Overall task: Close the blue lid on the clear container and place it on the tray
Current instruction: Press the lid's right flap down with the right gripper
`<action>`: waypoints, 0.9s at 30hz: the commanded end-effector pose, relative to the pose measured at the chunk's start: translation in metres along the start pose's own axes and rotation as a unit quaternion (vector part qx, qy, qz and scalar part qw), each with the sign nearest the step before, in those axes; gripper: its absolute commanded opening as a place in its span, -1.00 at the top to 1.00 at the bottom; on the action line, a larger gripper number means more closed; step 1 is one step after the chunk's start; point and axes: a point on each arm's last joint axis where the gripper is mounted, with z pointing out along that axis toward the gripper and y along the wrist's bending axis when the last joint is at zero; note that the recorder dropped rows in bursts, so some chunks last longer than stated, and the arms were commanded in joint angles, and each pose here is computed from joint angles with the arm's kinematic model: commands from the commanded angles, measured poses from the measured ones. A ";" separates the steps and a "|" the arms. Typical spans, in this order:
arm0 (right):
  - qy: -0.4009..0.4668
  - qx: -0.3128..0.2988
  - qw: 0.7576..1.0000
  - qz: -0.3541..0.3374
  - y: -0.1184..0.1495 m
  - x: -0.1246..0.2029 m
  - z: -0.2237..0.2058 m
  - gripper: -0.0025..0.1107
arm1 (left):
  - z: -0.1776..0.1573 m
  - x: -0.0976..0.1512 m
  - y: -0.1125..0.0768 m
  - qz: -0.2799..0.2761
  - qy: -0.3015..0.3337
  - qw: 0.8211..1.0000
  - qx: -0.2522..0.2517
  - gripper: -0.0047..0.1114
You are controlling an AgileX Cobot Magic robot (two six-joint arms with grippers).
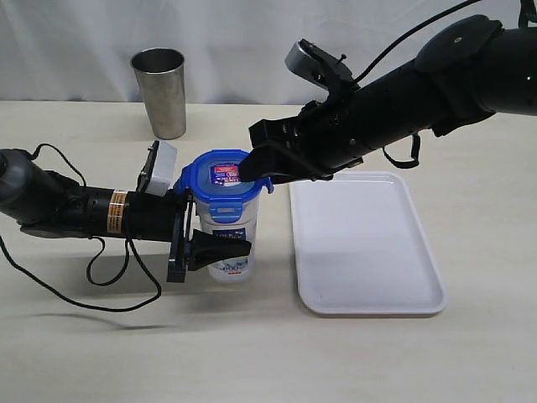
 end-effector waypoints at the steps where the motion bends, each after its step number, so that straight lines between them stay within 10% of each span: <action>1: 0.047 -0.008 0.999 0.007 -0.007 0.011 0.015 0.11 | 0.002 0.010 -0.002 0.000 0.041 0.999 0.000 0.92; 9: 0.083 -0.024 0.996 0.022 -0.017 0.019 0.032 0.39 | 0.002 0.010 -0.001 -0.001 0.039 0.999 -0.004 0.92; 27: 0.132 -0.002 0.991 -0.021 -0.029 0.029 0.039 0.33 | 0.006 0.008 -0.001 -0.003 0.035 0.999 -0.007 0.92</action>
